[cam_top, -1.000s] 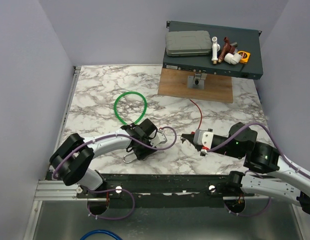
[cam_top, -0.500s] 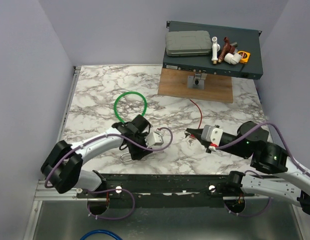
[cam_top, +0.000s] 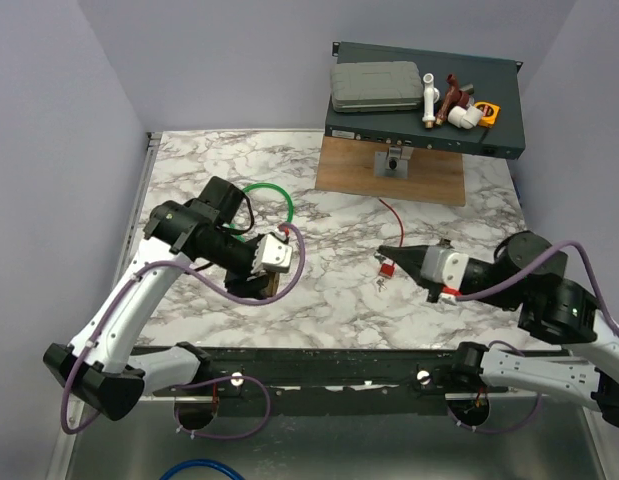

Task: Unlock with the key

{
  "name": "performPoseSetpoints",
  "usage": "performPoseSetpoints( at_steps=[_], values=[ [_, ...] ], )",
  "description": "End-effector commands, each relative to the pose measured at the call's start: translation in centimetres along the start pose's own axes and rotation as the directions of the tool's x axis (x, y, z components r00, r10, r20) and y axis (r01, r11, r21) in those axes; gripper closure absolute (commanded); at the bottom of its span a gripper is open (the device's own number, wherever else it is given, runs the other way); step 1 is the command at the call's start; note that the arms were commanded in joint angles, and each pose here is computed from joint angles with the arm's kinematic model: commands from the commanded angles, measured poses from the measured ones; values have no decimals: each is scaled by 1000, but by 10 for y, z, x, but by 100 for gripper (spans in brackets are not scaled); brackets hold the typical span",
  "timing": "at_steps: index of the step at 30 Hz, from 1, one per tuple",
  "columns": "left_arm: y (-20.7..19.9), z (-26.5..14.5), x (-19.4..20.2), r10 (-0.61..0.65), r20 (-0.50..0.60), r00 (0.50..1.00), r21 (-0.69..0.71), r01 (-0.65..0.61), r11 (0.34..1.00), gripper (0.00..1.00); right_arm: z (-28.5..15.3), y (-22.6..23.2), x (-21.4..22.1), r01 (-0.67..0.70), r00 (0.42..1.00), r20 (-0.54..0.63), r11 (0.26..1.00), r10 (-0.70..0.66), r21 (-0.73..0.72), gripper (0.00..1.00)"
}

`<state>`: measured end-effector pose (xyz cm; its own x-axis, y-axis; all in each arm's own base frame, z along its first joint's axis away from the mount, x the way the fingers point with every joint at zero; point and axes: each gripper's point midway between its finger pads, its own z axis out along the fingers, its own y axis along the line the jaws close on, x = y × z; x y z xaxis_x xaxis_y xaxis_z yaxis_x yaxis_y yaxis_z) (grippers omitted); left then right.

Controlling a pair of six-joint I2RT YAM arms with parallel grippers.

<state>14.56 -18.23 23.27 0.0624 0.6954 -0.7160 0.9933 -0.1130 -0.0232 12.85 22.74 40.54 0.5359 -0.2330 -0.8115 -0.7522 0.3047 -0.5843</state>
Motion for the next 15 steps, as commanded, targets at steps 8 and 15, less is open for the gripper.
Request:
performPoseSetpoints(
  at_steps=[8, 15],
  values=[
    [-81, -19, -22, 175, 198, 964, 143, -205, 968, 100, 54, 73, 13, 96, 995, 7, 881, -104, -464, 99],
    [-98, -10, -26, 99, 293, 951, 215, -167, 962, 100, 63, 97, 12, 158, 987, 65, 823, -147, -546, 99]
  ],
)
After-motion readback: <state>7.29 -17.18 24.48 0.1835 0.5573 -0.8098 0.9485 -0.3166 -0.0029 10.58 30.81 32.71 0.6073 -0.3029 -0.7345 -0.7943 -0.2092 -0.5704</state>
